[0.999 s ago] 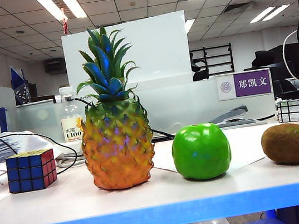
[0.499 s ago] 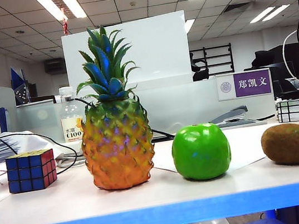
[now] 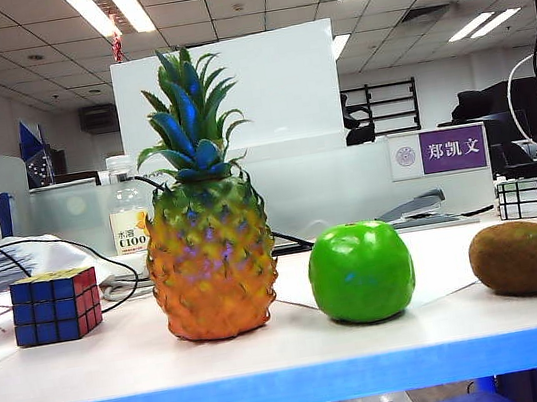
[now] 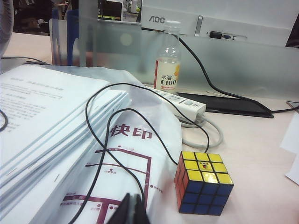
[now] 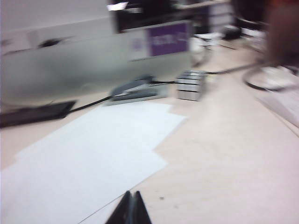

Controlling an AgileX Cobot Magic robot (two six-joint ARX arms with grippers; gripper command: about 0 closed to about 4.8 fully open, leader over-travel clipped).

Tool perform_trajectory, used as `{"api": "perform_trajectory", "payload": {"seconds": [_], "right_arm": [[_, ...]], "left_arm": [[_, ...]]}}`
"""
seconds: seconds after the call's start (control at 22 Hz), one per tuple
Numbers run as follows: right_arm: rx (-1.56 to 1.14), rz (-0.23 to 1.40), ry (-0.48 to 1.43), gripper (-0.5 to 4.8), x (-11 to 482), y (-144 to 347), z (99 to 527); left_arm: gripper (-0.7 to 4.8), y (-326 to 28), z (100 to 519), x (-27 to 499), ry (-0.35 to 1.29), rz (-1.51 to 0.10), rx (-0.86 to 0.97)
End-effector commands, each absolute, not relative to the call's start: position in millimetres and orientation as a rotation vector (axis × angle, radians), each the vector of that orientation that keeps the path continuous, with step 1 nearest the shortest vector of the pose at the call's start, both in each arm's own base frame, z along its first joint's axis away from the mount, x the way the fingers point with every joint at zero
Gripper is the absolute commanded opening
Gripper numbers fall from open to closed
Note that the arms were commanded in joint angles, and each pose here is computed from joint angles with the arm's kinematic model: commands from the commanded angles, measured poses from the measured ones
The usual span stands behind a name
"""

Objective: Arrange all the fruits from large to small from left to right in a row.

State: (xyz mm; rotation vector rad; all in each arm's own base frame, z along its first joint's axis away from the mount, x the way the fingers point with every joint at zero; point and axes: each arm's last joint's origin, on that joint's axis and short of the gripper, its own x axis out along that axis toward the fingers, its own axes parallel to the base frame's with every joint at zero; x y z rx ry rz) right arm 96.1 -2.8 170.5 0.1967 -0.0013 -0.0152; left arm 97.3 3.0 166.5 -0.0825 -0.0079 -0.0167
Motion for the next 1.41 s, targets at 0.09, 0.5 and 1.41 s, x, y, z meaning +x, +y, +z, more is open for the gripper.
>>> {"api": "perform_trajectory", "payload": {"seconds": [0.09,0.5,1.41], "right_arm": [[0.264,-0.135,-0.027,-0.05,96,-15,168],[0.246,-0.212,-0.030,-0.05,94,-22,167],[0.179,0.016,-0.007,-0.05,97,-2,166]], "left_arm": [[-0.05,3,168,97,-0.022,-0.017,-0.085],[-0.05,3,168,97,-0.022,-0.017,-0.085],[-0.05,3,168,97,-0.022,-0.017,-0.085]]}}
